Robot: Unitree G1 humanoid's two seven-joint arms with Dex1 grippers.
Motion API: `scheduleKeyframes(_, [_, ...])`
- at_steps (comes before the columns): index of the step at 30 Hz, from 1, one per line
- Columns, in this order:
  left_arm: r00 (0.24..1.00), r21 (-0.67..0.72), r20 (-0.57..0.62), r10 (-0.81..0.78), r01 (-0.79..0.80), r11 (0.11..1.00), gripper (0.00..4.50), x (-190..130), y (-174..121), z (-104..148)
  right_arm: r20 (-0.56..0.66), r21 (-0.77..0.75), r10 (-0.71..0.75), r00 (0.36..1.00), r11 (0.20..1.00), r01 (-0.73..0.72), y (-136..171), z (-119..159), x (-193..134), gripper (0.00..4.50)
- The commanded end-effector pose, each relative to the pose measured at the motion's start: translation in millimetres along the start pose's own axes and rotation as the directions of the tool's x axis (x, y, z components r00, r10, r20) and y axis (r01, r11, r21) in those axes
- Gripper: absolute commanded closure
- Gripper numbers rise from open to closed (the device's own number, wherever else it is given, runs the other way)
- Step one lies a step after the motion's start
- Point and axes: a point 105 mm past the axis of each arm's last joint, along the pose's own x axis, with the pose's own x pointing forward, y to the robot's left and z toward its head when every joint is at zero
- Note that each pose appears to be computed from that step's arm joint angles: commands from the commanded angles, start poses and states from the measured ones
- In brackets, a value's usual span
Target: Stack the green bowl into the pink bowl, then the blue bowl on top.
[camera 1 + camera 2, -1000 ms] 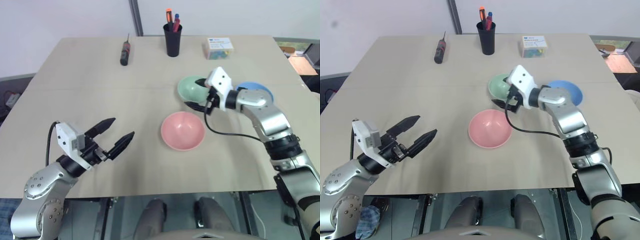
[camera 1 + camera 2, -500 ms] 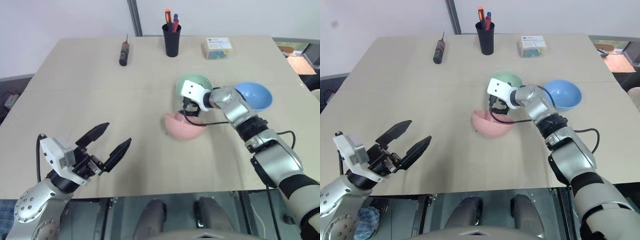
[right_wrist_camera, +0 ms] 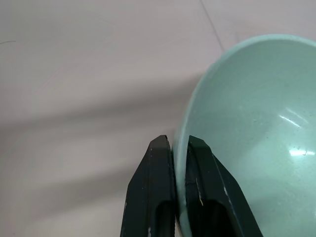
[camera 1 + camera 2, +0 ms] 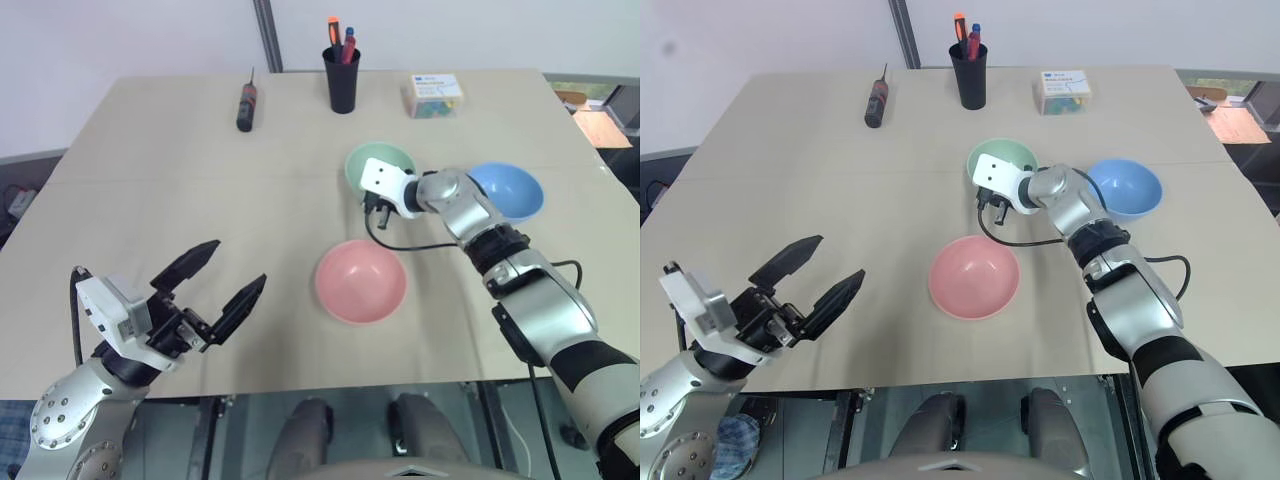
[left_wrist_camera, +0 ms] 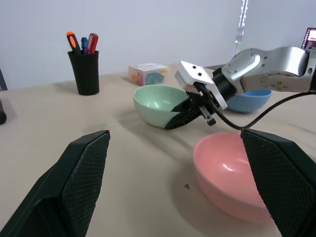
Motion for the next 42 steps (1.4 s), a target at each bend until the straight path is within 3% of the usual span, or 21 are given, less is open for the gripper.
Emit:
scheduleKeyframes(1, [0.999,0.025,0.013,-0.033,0.033,0.999,0.0,2,-2,4,0.087,-0.064,-0.037,0.996,0.997,0.043,-11,21,-11,4.47])
scheduleKeyframes(5, [0.998,0.028,0.016,-0.056,0.055,0.998,0.0,6,2,4,0.173,-0.116,0.077,0.982,0.992,-0.058,5,35,-32,4.47])
scheduleKeyframes(11, [0.995,0.029,0.009,-0.101,0.101,0.994,0.0,12,5,0,0.33,-0.223,0.166,0.929,0.97,-0.095,22,64,-80,4.47])
scheduleKeyframes(16, [0.99,0.029,0.015,-0.141,0.14,0.99,0.0,19,7,-1,0.385,-0.291,0.277,0.88,0.942,-0.169,49,78,-117,4.47])
scheduleKeyframes(24, [0.976,0.025,0.01,-0.217,0.217,0.976,0.0,29,10,-5,0.352,-0.382,0.481,0.803,0.857,-0.346,115,77,-150,4.47])
scheduleKeyframes(32, [0.961,0.018,0.007,-0.276,0.276,0.961,0.0,38,11,-8,0.304,-0.408,0.517,0.8,0.829,-0.381,131,71,-152,4.47])
scheduleKeyframes(34, [0.958,0.017,0.007,-0.286,0.286,0.958,0.0,39,11,-8,0.306,-0.406,0.514,0.801,0.832,-0.379,132,71,-152,3.76])
scheduleKeyframes(35, [0.957,0.017,0.008,-0.29,0.289,0.957,0.0,40,11,-8,0.306,-0.406,0.512,0.803,0.833,-0.376,132,71,-152,3.64])
scheduleKeyframes(37, [0.955,0.015,0.006,-0.296,0.296,0.955,0.0,41,11,-9,0.313,-0.403,0.501,0.807,0.839,-0.365,132,71,-152,2.9])
scheduleKeyframes(38, [0.954,0.014,0.005,-0.299,0.299,0.954,0.0,41,11,-9,0.316,-0.4,0.499,0.807,0.842,-0.363,132,72,-152,2.27])
scheduleKeyframes(42, [0.951,0.013,0.0,-0.31,0.31,0.951,0.0,42,10,-10,0.331,-0.38,0.477,0.814,0.857,-0.348,130,72,-152,1.01])
